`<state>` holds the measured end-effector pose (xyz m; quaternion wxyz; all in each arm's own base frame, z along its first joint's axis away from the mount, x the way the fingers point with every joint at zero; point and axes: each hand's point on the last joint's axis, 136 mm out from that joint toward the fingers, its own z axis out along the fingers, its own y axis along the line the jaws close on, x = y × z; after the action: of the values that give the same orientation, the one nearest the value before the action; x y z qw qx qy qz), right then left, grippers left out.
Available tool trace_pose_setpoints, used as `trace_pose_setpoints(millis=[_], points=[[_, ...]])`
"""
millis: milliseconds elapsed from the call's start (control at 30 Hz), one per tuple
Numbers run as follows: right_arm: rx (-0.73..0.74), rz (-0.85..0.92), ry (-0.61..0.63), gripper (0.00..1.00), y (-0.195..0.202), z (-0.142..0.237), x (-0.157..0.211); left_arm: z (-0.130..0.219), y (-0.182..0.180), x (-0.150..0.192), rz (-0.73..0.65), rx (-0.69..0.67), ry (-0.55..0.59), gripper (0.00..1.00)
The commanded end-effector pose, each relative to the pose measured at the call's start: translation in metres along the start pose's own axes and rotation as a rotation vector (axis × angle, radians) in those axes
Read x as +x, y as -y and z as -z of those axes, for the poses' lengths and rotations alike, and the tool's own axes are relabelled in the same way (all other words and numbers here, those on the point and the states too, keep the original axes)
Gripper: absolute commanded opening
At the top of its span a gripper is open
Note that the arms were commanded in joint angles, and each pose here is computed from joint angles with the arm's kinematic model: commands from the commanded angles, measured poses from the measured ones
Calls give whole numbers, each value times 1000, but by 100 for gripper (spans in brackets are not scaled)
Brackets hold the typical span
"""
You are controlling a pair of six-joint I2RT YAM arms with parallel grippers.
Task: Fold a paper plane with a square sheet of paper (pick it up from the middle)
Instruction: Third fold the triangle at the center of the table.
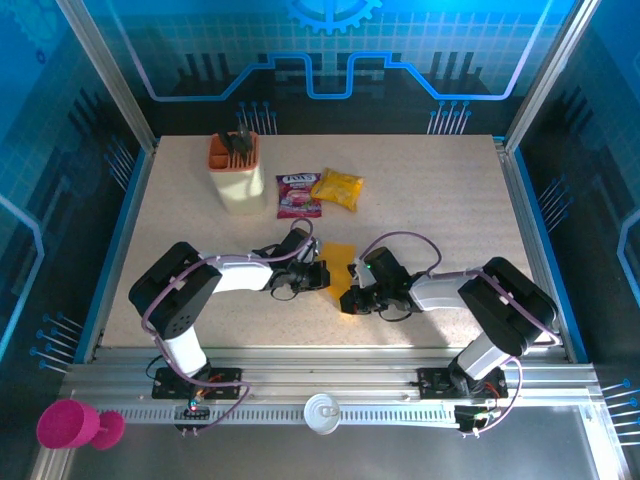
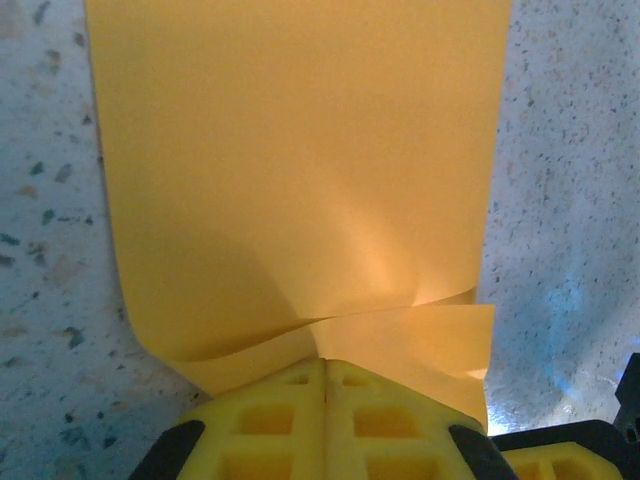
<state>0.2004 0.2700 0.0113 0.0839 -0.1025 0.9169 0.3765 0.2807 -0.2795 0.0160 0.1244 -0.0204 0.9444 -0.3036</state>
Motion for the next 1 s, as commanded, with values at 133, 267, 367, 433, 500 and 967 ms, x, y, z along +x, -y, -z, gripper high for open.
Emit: trace_pose_setpoints(millis=[133,267,367,433,500,967], points=[[108,-105,-35,0,43,0,18,33,23,-14,-30,18,53,0],[110,-123,-51,0,46,-1,23,36,38,-5,-42,68,40,0],[116,-127,-54,0,48,-1,25,29,46,7,-47,90,13,0],[120,-131,-57,0,49,-1,26,23,46,15,-41,97,4,0],[124,-136,-60,0,51,0,28,16,46,20,-23,110,-1,0],[182,-198,-95,0,63,2,36,-18,3,28,75,-13,4,0]])
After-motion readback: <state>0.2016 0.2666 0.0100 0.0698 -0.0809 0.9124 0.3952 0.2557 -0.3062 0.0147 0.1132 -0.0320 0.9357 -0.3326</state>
